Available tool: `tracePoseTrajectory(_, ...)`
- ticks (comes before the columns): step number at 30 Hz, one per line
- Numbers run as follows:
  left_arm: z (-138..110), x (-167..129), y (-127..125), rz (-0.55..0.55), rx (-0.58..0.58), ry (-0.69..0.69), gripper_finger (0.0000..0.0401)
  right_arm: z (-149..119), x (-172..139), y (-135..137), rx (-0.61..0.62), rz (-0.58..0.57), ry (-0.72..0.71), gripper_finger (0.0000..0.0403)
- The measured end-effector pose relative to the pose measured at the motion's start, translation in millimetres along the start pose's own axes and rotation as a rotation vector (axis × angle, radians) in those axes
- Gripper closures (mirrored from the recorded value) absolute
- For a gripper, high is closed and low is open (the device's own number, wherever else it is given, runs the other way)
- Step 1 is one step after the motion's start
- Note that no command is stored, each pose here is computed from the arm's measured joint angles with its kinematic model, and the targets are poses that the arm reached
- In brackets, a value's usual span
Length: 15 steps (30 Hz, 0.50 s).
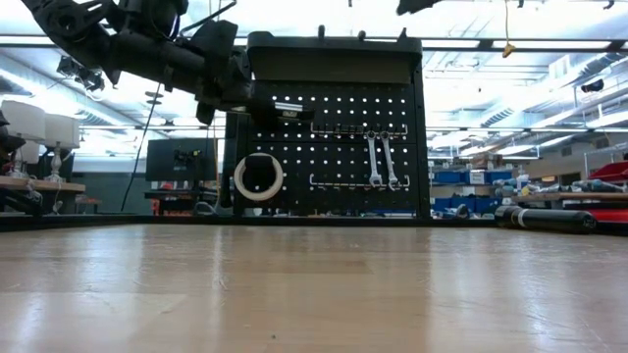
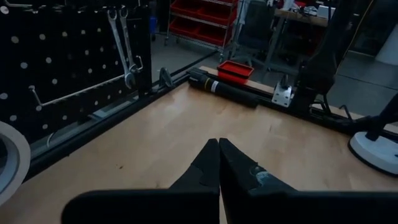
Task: Hang tools onto peg board
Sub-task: Remove the right black safety glass from the peg board
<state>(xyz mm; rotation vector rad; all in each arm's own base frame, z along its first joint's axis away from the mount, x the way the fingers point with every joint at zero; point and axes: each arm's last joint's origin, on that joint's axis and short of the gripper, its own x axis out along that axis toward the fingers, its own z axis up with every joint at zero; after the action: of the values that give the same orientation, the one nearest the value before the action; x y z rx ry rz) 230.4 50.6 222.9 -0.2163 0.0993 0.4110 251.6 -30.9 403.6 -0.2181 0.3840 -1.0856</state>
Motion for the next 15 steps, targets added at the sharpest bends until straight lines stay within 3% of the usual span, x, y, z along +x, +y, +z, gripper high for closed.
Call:
tracePoseTrajectory(4,1.0,0.0,-0.2,-0.002,-0.003,-0.01,0.0401,6.7,0.9,-22.4,-0.029,-0.052,-0.024,0.0244)
tracePoseTrajectory(12,4.0,-0.2,-0.9,-0.01,-0.009,-0.041,0.0401,19.7,24.4,-34.1,-0.437,-0.149,-0.047,0.0198)
tracePoseTrajectory(15,3.8,-0.2,-0.8,-0.009,-0.009,-0.039,0.0401,29.4,34.3,-44.8,-0.429,-0.223,-0.082,0.0173)
